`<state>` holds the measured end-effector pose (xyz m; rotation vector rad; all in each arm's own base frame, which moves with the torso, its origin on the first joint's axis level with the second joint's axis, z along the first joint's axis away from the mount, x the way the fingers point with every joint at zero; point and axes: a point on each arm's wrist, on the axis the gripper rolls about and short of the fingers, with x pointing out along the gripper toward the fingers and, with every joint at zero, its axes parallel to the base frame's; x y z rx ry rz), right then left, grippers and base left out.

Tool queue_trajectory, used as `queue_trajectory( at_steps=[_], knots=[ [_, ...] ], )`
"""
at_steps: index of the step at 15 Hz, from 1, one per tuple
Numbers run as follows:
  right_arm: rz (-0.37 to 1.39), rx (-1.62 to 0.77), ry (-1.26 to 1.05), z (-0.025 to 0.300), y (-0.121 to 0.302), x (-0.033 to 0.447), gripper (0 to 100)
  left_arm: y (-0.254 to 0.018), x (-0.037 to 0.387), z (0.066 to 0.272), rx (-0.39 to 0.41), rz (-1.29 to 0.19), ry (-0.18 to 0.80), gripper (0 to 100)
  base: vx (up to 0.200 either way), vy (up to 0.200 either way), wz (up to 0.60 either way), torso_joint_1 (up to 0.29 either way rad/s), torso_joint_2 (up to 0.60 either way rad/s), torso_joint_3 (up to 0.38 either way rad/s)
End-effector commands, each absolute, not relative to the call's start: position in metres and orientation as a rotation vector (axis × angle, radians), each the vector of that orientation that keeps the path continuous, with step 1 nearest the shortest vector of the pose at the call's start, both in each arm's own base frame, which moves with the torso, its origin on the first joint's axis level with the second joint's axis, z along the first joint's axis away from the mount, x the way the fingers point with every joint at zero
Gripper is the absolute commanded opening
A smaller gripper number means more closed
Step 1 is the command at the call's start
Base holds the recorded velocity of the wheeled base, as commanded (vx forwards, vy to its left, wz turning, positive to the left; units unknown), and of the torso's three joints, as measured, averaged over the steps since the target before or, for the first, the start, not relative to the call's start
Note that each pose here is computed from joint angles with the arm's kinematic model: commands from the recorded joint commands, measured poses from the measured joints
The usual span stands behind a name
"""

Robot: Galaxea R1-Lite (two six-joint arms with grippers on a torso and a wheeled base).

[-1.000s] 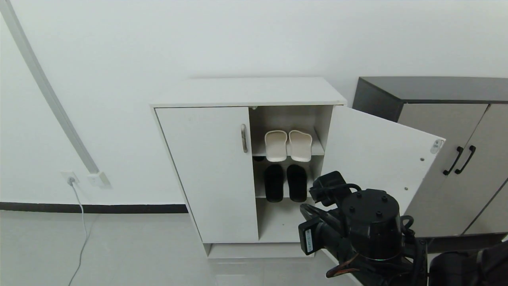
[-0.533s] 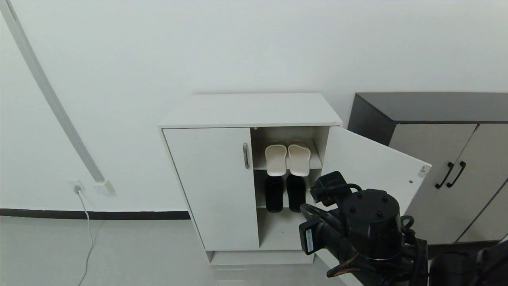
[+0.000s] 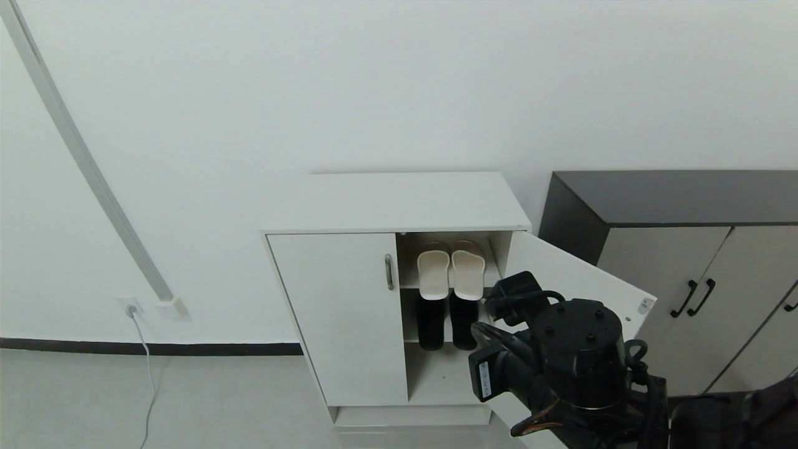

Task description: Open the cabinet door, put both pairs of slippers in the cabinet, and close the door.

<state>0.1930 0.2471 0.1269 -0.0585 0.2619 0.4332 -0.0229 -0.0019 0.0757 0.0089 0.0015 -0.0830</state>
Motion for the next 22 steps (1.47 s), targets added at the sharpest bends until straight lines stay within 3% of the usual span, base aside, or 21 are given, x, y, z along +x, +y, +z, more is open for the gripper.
queue_trajectory(
  at_steps=[1, 16, 22],
  knots=[
    [0.433, -0.061, 0.264, 0.1258, 0.2476, 0.1932, 0, -0.0019, -0.0229, 0.0756, 0.009, -0.083, 0.003, 0, 0.0, 0.0, 0.0, 0.251, -0.58, -0.325],
    [0.418, -0.057, 0.263, 0.1232, 0.2439, 0.1964, 0, -0.0019, -0.0229, 0.0756, 0.009, -0.083, 0.003, 0, 0.0, 0.0, 0.0, 0.19, -0.42, -0.229],
    [0.43, -0.066, 0.27, 0.1209, 0.2421, 0.1941, 0, -0.0019, -0.0229, 0.0756, 0.009, -0.083, 0.003, 0, 0.0, 0.0, -0.1, 0.036, -0.08, -0.037]
  ],
)
